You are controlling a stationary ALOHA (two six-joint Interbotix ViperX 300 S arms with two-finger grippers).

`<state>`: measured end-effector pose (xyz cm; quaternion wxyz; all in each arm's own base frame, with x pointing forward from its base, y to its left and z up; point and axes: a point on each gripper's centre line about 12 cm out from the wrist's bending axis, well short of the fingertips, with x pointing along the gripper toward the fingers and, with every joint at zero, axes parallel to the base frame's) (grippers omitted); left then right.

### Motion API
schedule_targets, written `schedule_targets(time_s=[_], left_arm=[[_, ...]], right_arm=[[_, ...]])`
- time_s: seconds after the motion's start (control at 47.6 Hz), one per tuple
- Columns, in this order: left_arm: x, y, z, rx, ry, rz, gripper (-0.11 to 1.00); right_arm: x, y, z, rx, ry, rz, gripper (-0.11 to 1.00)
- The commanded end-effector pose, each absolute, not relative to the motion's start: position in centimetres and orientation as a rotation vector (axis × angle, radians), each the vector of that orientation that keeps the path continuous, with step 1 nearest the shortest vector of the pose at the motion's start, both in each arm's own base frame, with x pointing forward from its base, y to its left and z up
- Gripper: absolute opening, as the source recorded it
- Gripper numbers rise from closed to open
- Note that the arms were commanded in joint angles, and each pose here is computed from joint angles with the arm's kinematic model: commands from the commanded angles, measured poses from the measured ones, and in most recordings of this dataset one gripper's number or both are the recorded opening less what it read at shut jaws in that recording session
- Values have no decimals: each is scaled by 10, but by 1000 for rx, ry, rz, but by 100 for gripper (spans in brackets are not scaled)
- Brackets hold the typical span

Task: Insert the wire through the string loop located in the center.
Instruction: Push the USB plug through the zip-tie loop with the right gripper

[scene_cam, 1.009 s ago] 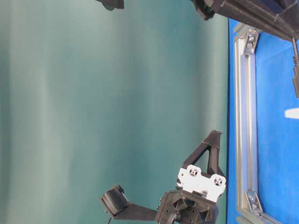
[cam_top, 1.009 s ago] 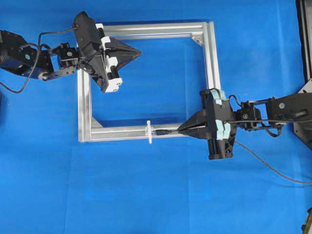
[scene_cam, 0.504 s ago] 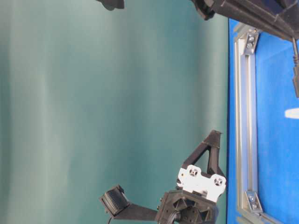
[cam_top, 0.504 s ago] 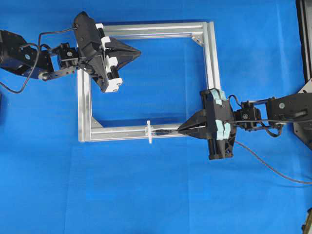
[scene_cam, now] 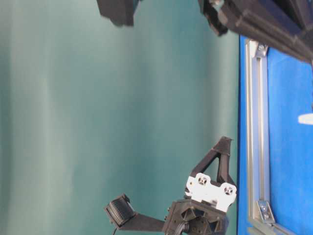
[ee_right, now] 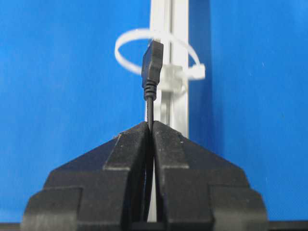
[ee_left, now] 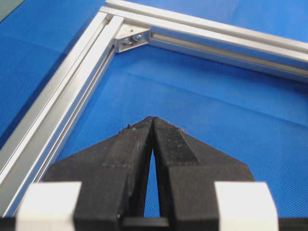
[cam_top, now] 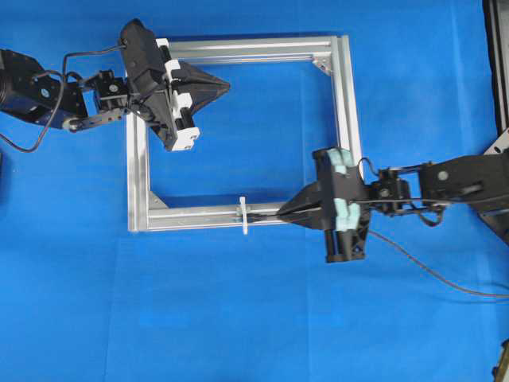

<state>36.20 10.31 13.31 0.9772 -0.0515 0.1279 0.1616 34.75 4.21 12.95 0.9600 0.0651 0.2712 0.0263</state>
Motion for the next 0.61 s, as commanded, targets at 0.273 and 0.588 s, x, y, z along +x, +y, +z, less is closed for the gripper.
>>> schedule_targets(time_s=[0.273, 0.588], left_arm=[[363, 102, 147, -98, 217, 321, 0], [363, 102, 147, -98, 217, 321, 0]], right_arm=[[387, 47, 139, 139, 492, 56, -2], [392, 47, 138, 137, 490, 57, -2]])
